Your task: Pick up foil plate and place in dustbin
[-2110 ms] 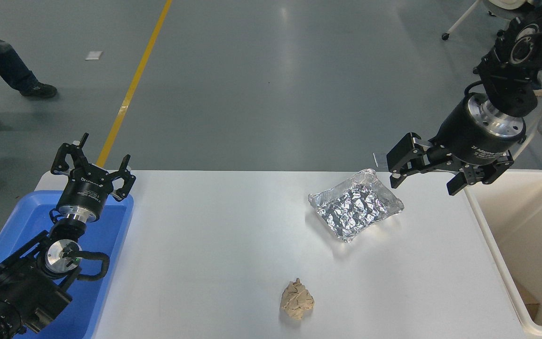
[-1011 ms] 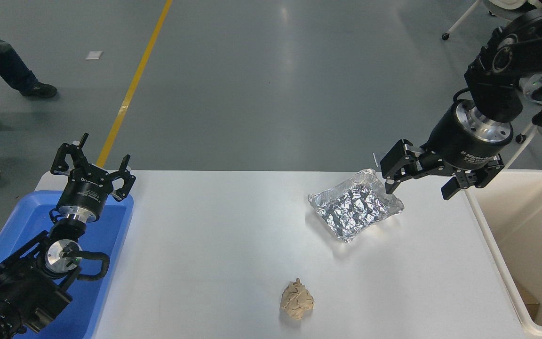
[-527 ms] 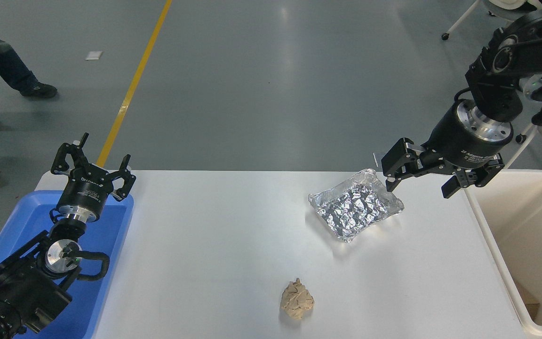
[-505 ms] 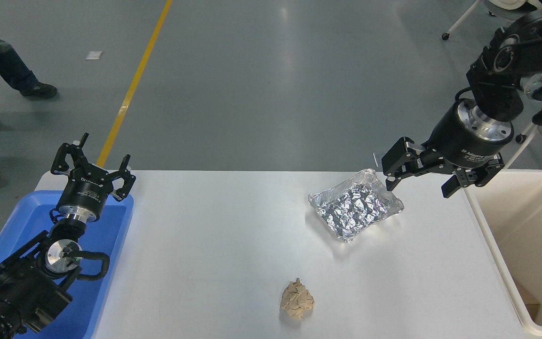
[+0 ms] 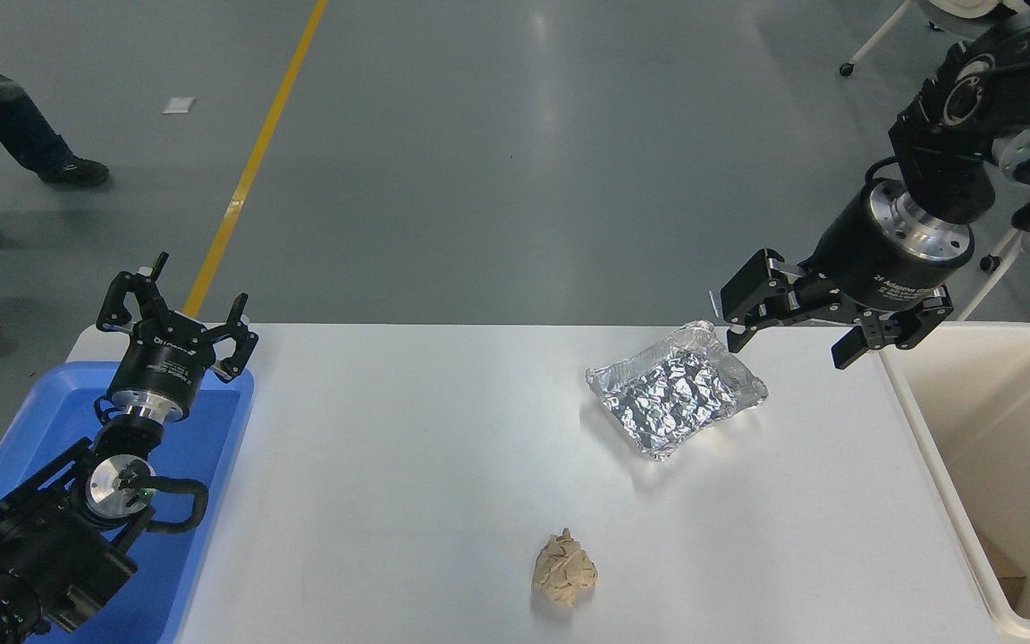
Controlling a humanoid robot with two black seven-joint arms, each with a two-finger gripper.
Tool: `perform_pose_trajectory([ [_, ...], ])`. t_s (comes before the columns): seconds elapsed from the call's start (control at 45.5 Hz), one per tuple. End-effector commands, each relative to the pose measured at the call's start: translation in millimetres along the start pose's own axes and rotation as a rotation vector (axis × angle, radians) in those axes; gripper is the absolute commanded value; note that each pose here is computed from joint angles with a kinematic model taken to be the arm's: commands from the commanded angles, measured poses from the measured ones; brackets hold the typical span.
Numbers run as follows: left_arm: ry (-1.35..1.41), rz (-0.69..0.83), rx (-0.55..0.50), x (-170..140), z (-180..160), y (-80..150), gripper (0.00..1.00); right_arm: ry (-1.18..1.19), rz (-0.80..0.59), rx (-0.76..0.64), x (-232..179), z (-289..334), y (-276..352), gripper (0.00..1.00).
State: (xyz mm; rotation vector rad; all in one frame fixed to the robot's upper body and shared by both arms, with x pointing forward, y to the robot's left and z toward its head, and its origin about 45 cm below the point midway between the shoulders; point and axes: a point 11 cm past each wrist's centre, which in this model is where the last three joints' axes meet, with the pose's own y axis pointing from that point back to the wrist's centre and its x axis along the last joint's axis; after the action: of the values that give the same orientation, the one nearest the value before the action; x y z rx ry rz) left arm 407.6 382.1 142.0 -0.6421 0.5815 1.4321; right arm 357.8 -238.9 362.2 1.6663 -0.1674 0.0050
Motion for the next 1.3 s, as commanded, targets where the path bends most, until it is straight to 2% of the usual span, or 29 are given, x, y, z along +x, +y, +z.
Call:
perform_pose_trajectory([
  [0.0,-0.001,0.000,0.000,0,0,0,0.99,0.008,-0.033,0.022,-5,-7,-12,1.00],
  [0.11,0.000,-0.001,0.001,0,0,0,0.99,-0.003,-0.040,0.034,-5,-5,-26,1.00],
  [0.396,0.001,0.000,0.000,0,0,0,0.99,-0.191,0.127,0.016,2,30,-98,1.00],
  [0.681,0.000,-0.001,0.001,0,0,0,0.99,-0.511,0.372,-0.001,23,68,-143,1.00],
  [0.835,0.002,0.000,-0.002,0,0,0,0.99,-0.582,0.478,-0.028,31,86,-163,1.00],
  [0.989,0.000,0.001,0.000,0,0,0,0.99,-0.619,0.507,-0.027,24,90,-189,1.00],
  [1.275,0.000,-0.001,0.001,0,0,0,0.99,-0.701,0.529,0.039,7,58,-230,1.00],
])
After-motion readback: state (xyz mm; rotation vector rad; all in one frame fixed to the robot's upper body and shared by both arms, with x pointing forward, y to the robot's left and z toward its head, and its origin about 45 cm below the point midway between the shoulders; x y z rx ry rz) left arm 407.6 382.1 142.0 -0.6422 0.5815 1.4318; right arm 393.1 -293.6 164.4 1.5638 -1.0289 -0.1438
